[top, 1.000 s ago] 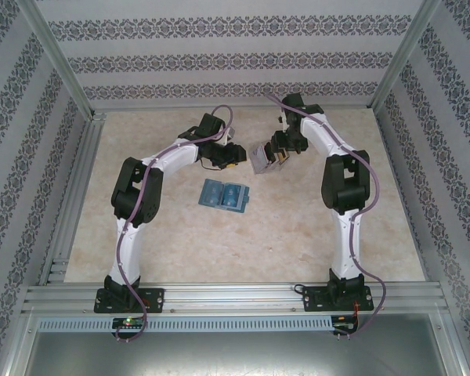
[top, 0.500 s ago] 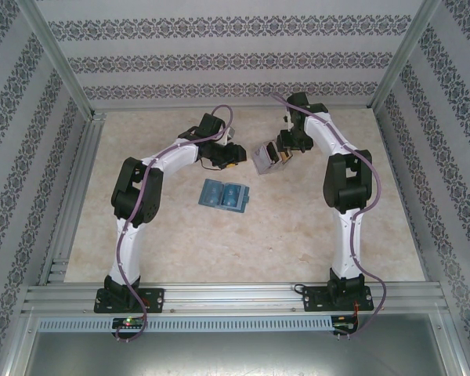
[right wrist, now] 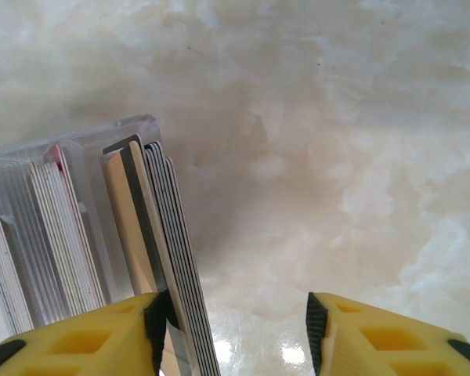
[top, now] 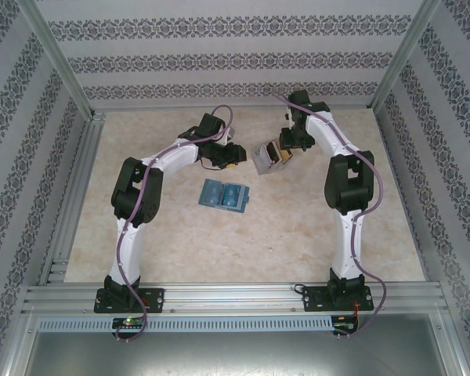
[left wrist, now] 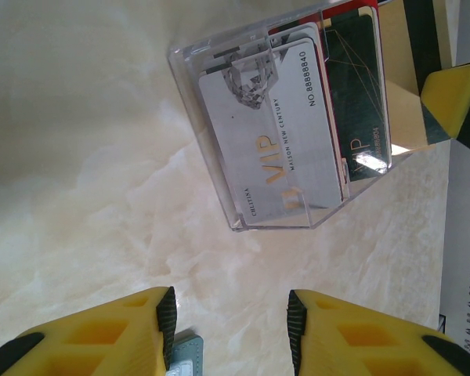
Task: Put the credit cards into the card holder
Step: Pick up the credit card from the storage box, then insert the credit card into the card slot.
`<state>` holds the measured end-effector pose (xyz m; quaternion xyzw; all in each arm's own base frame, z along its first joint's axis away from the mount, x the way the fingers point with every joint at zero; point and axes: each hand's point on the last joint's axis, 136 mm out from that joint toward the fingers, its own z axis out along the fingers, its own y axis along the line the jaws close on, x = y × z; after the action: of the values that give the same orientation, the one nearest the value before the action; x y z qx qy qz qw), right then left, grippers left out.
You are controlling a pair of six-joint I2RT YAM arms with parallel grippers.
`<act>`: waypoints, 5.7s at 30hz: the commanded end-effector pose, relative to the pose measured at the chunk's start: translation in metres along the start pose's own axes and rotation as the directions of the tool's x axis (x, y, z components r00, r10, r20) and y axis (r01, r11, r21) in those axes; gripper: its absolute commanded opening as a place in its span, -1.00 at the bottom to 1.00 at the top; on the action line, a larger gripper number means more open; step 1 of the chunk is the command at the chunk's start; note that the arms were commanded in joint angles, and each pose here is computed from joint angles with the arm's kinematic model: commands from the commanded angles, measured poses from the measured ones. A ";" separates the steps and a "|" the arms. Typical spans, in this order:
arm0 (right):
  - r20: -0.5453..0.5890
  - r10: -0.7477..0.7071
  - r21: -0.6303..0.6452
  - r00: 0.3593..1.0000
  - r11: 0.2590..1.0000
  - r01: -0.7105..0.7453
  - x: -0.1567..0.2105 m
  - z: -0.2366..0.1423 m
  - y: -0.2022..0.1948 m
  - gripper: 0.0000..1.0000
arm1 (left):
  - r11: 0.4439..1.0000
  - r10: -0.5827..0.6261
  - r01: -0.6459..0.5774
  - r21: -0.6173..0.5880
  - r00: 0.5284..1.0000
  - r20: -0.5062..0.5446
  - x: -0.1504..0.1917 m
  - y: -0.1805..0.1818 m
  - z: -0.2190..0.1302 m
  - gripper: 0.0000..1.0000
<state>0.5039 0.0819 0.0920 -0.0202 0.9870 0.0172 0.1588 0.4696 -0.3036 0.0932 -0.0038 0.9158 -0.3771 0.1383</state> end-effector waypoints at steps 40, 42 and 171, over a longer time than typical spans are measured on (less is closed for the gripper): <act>0.112 0.139 -0.505 0.984 0.861 -0.065 0.031 -0.108 0.068 -0.89 | 0.999 -0.023 0.024 -0.028 1.000 0.016 0.016 -0.003 -0.045 -0.13; 0.110 0.169 -0.576 0.979 0.814 -0.076 0.043 -0.116 0.081 -0.89 | 0.999 -0.026 0.026 -0.041 1.000 0.013 0.021 -0.002 -0.052 -0.12; -0.122 0.200 -0.612 0.972 0.756 -0.232 0.193 0.013 0.252 -0.86 | 0.931 -0.291 0.280 -0.235 0.957 -0.014 0.134 0.132 -0.017 -1.00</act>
<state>0.3358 0.3321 0.0357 0.0643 0.9104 0.3778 0.1562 0.3971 -0.1873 0.0198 -0.1584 0.9348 -0.2791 0.1523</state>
